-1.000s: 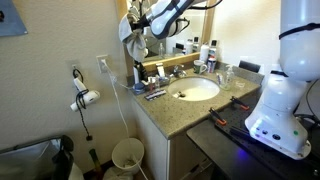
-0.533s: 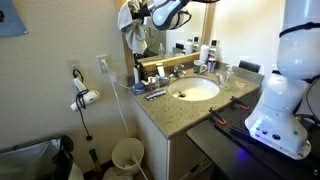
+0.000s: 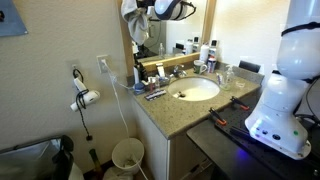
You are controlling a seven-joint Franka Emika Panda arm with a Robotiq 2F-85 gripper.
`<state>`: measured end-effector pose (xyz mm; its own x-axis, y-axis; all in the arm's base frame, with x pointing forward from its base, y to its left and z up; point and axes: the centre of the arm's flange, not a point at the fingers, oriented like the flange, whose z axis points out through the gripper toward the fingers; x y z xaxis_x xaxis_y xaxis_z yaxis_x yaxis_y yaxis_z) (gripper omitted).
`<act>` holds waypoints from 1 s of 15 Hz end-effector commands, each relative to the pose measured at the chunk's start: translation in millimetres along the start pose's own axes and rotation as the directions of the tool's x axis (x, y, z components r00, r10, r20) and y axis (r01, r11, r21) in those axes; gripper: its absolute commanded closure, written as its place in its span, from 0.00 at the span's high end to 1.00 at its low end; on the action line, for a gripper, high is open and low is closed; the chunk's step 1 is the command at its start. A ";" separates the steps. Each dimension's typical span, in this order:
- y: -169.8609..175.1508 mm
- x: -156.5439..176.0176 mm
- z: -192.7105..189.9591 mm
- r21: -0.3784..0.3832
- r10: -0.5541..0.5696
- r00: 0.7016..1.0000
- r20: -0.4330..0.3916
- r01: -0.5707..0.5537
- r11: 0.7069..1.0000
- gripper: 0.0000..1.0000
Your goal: Use the towel on the left side of the counter to wipe the mirror
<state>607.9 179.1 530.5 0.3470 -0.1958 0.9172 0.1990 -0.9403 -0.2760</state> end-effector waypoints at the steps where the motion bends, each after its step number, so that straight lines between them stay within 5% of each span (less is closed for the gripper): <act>1: 15.5 -14.7 -10.7 -0.082 -0.065 0.996 -0.065 0.059 0.995 0.08; 8: 44.1 -36.3 -8.7 -0.173 -0.151 0.987 -0.050 0.140 0.975 0.08; 15: 79.3 -78.0 1.0 -0.236 -0.119 0.993 0.029 0.122 0.964 0.08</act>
<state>616.5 133.2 507.6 0.3344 -0.0722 0.9397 0.0727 -0.9921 -0.1021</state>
